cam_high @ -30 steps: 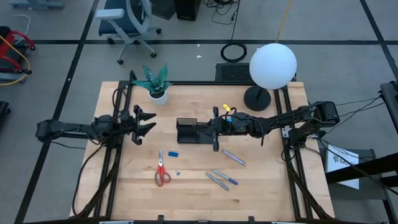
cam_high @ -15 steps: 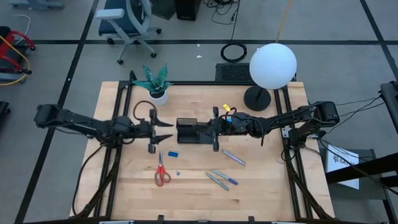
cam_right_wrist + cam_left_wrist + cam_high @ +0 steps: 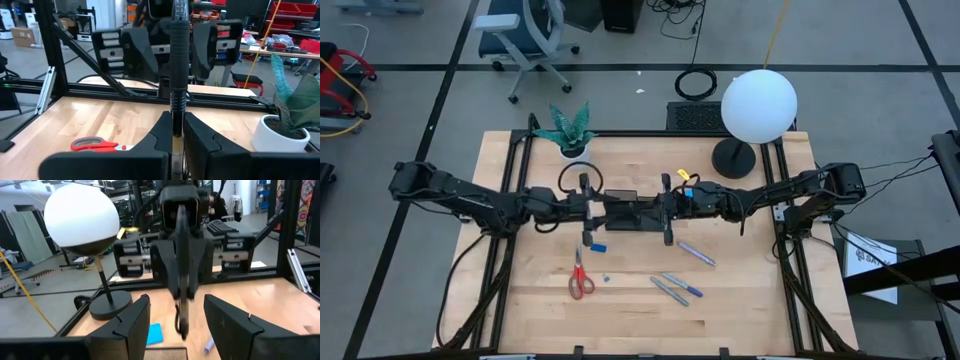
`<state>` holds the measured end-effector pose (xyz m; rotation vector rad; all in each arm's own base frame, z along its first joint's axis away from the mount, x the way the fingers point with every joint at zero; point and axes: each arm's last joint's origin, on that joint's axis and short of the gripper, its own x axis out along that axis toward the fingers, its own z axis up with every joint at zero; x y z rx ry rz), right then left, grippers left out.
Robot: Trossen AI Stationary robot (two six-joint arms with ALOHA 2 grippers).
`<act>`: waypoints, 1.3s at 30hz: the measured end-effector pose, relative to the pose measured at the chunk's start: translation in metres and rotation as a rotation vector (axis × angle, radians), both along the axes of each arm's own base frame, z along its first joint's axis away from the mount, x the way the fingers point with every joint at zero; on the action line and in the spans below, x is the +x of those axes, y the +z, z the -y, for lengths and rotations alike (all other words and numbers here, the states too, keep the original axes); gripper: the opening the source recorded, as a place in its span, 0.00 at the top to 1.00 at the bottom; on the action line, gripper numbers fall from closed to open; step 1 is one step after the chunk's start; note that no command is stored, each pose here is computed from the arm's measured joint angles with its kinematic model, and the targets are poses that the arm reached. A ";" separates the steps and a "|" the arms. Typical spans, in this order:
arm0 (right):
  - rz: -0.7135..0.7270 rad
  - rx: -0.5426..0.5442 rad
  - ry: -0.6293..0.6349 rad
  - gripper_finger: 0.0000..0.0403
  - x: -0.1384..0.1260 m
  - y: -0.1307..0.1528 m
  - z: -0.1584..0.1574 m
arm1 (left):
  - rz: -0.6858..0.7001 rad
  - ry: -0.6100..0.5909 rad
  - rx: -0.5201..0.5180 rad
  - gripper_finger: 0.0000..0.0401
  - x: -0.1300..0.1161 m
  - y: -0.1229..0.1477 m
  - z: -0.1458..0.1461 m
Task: Pick and place office supplies into organizer
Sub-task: Put the black pen into the black desk organizer
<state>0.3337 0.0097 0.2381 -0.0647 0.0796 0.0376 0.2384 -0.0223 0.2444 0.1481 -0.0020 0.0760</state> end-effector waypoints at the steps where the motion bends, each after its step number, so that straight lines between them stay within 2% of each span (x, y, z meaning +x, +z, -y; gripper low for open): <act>1: -0.003 0.000 0.003 0.96 0.000 0.000 0.000 | 0.005 0.000 0.000 0.51 0.002 0.002 0.000; 16: 0.002 0.001 0.027 0.96 0.000 0.000 -0.002 | 0.047 -0.005 -0.017 0.51 0.009 0.012 0.001; 22: 0.002 -0.002 0.028 0.96 0.000 0.000 -0.002 | 0.112 -0.010 -0.032 0.51 0.021 0.007 0.003; 26: 0.002 -0.002 0.028 0.96 0.000 0.000 -0.002 | 0.101 -0.002 -0.032 0.51 0.026 -0.001 0.001; 39: 0.002 -0.002 0.028 0.96 0.000 0.000 -0.002 | 0.165 -0.030 -0.072 0.51 0.027 0.003 0.001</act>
